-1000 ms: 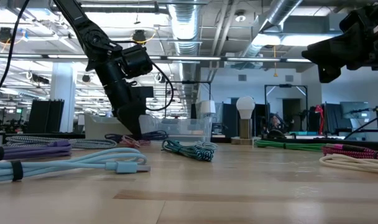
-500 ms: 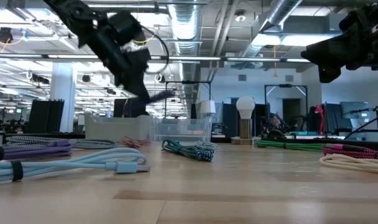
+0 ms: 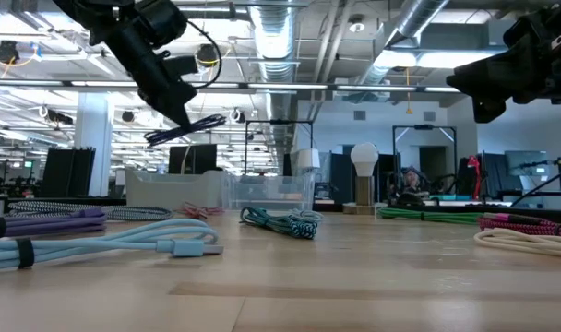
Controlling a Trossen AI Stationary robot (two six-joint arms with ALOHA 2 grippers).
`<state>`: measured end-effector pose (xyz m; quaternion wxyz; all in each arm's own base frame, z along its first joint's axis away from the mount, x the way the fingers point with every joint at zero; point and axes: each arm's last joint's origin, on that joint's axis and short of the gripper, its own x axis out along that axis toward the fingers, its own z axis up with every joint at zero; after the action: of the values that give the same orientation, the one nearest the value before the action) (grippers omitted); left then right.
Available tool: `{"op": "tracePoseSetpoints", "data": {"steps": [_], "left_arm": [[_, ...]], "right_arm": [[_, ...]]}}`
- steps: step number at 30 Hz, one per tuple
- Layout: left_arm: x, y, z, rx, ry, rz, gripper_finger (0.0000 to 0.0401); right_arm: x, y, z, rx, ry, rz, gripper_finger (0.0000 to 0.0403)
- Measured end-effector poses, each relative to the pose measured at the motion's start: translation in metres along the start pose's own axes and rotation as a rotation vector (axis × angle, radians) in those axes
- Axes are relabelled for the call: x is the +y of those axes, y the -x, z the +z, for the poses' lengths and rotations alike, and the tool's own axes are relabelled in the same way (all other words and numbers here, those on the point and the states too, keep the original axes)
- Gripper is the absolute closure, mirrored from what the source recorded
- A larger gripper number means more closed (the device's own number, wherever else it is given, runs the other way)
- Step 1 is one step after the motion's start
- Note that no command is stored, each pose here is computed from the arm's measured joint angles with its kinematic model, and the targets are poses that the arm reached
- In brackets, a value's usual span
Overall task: Pick & Place USB Port
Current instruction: Put the violet and white USB cable into the gray bin
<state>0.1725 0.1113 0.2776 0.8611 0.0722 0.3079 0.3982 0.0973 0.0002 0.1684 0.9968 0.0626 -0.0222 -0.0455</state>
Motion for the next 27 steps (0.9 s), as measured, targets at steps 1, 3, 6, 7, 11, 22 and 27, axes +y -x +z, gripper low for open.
{"op": "tracePoseSetpoints", "data": {"steps": [1, 3, 6, 7, 11, 22, 27], "left_arm": [[0.003, -0.001, -0.001, 0.004, 0.003, 0.01, 0.0389], [0.008, -0.003, -0.002, 0.012, 0.013, 0.021, 0.0389], [0.017, -0.008, -0.005, 0.03, 0.037, 0.033, 0.0389], [0.019, -0.01, -0.006, 0.038, 0.043, 0.031, 0.0389], [0.025, -0.024, -0.012, 0.091, 0.059, 0.015, 0.0389], [0.023, -0.082, -0.032, 0.226, 0.044, -0.041, 0.0389], [0.022, -0.099, -0.035, 0.205, 0.054, -0.073, 0.0389]], "right_arm": [[0.0, 0.0, 0.0, 0.0, 0.0, 0.0, 0.0305], [0.0, 0.0, 0.0, 0.0, 0.0, 0.0, 0.0305], [0.0, 0.0, 0.0, 0.0, 0.0, 0.0, 0.0305], [0.0, 0.0, 0.0, 0.0, 0.0, 0.0, 0.0305], [0.0, 0.0, 0.0, 0.0, 0.0, 0.001, 0.0305], [0.0, 0.0, 0.0, 0.0, 0.0, 0.001, 0.0305], [0.0, 0.0, 0.0, 0.0, 0.0, 0.001, 0.0305]]}}
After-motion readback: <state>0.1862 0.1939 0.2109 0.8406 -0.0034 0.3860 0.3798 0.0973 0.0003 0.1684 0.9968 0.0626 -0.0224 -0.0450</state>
